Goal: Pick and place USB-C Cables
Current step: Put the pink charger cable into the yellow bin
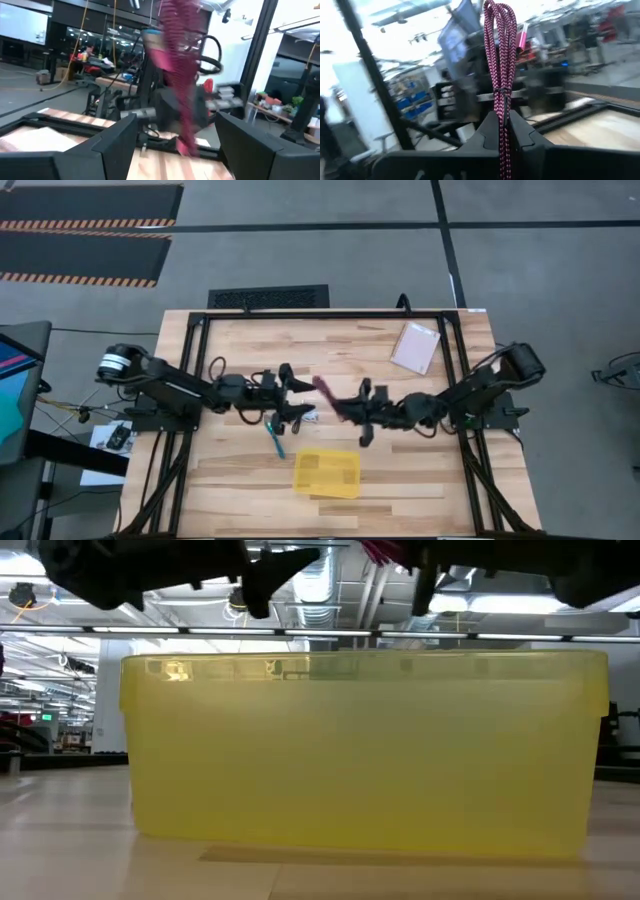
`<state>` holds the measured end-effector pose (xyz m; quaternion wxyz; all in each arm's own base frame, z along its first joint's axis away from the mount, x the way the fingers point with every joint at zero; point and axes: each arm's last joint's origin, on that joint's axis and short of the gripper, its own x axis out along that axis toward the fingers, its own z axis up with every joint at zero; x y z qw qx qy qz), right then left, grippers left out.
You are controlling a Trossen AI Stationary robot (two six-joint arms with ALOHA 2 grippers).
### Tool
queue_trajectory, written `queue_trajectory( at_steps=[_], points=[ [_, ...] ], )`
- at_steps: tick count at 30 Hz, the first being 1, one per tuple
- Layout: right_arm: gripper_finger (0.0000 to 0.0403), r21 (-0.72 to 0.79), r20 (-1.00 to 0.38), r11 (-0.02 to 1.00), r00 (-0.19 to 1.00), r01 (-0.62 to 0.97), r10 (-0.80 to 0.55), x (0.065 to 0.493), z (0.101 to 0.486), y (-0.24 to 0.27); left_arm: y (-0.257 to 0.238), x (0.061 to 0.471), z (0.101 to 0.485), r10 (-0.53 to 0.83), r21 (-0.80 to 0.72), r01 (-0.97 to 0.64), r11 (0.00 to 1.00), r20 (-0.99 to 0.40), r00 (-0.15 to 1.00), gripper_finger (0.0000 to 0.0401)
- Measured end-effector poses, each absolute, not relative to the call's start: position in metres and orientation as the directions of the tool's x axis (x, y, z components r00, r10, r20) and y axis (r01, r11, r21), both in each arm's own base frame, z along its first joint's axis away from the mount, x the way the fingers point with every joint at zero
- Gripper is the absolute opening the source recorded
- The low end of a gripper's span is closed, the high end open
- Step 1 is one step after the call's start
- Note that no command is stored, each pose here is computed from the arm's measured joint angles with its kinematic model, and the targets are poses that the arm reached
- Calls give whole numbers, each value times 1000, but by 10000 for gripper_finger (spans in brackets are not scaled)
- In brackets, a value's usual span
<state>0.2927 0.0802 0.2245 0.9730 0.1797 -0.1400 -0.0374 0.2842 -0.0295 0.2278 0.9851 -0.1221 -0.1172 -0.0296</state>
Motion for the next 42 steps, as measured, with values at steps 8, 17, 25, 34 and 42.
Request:
queue_trajectory(
  at_steps=[8, 17, 25, 34, 42],
  points=[
    [17, 350, 258, 937, 961, 5, -102, 304, 224, 84, -33, 287, 231, -70, -223, 131, 966, 262, 963, 258],
    [20, 350, 255, 937, 961, 8, -104, 304, 224, 82, -31, 286, 234, -18, -232, 87, 969, 286, 958, 258],
    [17, 367, 226, 930, 968, 22, -112, 306, 221, 79, -31, 291, 236, -15, -241, 83, 967, 272, 962, 258],
    [19, 376, 209, 926, 972, 26, -112, 307, 219, 79, -35, 299, 239, -30, -185, 72, 980, 217, 976, 252],
    [26, 375, 209, 926, 971, 28, -114, 307, 219, 79, -34, 299, 238, 1, -198, 42, 979, 212, 977, 132]
  ],
)
